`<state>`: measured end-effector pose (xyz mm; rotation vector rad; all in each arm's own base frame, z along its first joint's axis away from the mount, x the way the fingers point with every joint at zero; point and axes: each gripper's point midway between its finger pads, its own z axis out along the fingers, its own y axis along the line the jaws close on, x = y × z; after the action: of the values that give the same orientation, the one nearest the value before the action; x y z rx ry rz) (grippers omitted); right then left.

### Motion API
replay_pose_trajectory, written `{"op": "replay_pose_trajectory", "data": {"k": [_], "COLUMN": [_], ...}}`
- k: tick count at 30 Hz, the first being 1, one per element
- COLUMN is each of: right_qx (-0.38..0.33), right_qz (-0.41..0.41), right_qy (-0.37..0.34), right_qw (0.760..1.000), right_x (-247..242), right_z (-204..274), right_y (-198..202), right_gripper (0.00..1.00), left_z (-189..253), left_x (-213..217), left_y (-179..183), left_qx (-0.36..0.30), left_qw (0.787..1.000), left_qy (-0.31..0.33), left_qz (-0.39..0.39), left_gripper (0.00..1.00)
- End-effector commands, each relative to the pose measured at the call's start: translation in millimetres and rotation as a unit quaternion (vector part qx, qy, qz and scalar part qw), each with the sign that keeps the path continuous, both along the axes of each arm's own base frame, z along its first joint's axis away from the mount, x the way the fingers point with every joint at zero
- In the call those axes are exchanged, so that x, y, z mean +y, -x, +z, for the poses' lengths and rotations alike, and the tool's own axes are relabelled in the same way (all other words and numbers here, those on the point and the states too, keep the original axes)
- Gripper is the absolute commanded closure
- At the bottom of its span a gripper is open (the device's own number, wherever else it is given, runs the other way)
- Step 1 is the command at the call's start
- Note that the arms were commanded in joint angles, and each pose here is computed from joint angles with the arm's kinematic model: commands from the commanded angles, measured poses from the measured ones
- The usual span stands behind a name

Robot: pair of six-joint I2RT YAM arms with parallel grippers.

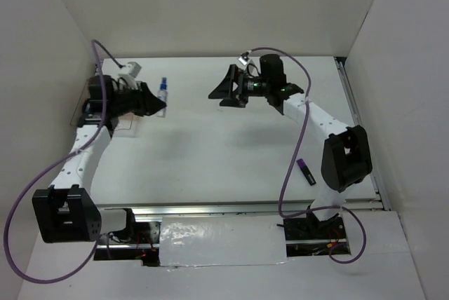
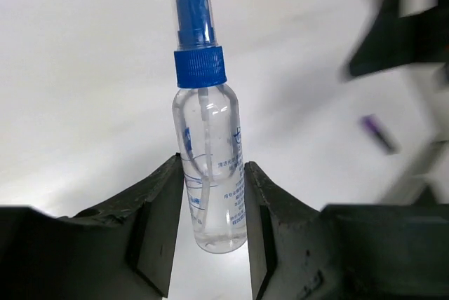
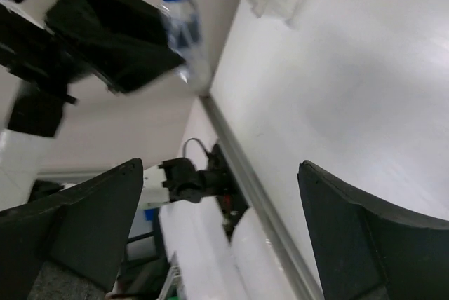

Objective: Sort the stationery into containers
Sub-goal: Place the stationery in the storage box.

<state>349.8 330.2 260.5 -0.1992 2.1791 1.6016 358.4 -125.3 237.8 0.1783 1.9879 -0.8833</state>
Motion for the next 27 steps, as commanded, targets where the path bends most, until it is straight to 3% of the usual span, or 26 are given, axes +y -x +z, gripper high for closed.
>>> {"op": "replay_pose_trajectory", "data": {"k": [1, 3, 4, 5, 6, 7, 8, 9, 10, 11, 13, 15, 19, 24, 27], "right_qx": [-0.115, -0.17, -0.16, -0.174, -0.187, -0.181, -0.181, -0.185, -0.177, -0.174, -0.173, -0.171, -0.173, -0.152, -0.152], "right_qz": [-0.011, -0.019, -0.019, -0.028, -0.032, -0.035, -0.04, -0.045, -0.045, -0.045, -0.054, -0.068, -0.089, -0.091, -0.094], "right_qy": [0.019, 0.053, 0.071, 0.084, 0.098, 0.109, 0.117, 0.125, 0.132, 0.139, 0.151, 0.161, 0.169, 0.175, 0.176], "right_qw": [0.993, 0.984, 0.984, 0.981, 0.977, 0.977, 0.976, 0.974, 0.974, 0.974, 0.972, 0.97, 0.966, 0.969, 0.968], "right_x": [-41.9, -59.7, -66.0, -73.4, -82.6, -89.2, -94.6, -102.9, -107.9, -111.2, -124.9, -138.1, -158.1, -168.0, -171.3], "right_z": [53.1, 57.6, 50.0, 51.7, 48.0, 41.5, 37.0, 33.7, 27.7, 25.0, 24.0, 18.2, 15.0, 5.9, 8.9], "right_y": [-4.9, -7.2, -3.5, -1.9, -3.8, 2.0, 2.1, 1.1, 4.4, 4.9, 6.0, 3.4, 3.2, 1.8, 1.4], "right_gripper": [0.01, 0.01, 0.01, 0.02, 0.02, 0.02, 0.02, 0.03, 0.03, 0.03, 0.04, 0.03, 0.03, 0.03, 0.03], "left_z": [0.2, -5.7, 10.0, -14.4, -14.9, -13.0, -26.1, -26.4, -31.6, -38.8, -48.5, -63.4, -81.7, -101.2, -108.5], "left_x": [74.3, 101.8, 129.4, 137.2, 161.8, 179.0, 180.9, 197.8, 217.0, 224.5, 246.6, 262.7, 268.9, 273.3, 270.8], "left_y": [10.8, 8.4, 0.2, 11.5, 7.6, -6.2, 11.5, 9.4, -1.1, 1.6, -8.3, -7.9, -16.1, -24.4, -28.2], "left_qx": [-0.074, -0.092, -0.156, -0.115, -0.151, -0.159, -0.131, -0.165, -0.16, -0.132, -0.145, -0.155, -0.153, -0.171, -0.168], "left_qw": [0.982, 0.97, 0.941, 0.942, 0.914, 0.9, 0.899, 0.864, 0.846, 0.849, 0.813, 0.762, 0.742, 0.701, 0.688], "left_qy": [-0.165, -0.215, -0.285, -0.285, -0.339, -0.361, -0.35, -0.391, -0.407, -0.405, -0.446, -0.489, -0.495, -0.532, -0.537], "left_qz": [-0.049, -0.071, -0.095, -0.135, -0.164, -0.185, -0.229, -0.271, -0.304, -0.314, -0.344, -0.396, -0.425, -0.444, -0.459], "left_gripper": [1.0, 1.0, 1.0, 1.0, 1.0, 1.0, 1.0, 1.0, 1.0, 0.98, 0.98, 1.0, 1.0, 1.0, 0.95]}}
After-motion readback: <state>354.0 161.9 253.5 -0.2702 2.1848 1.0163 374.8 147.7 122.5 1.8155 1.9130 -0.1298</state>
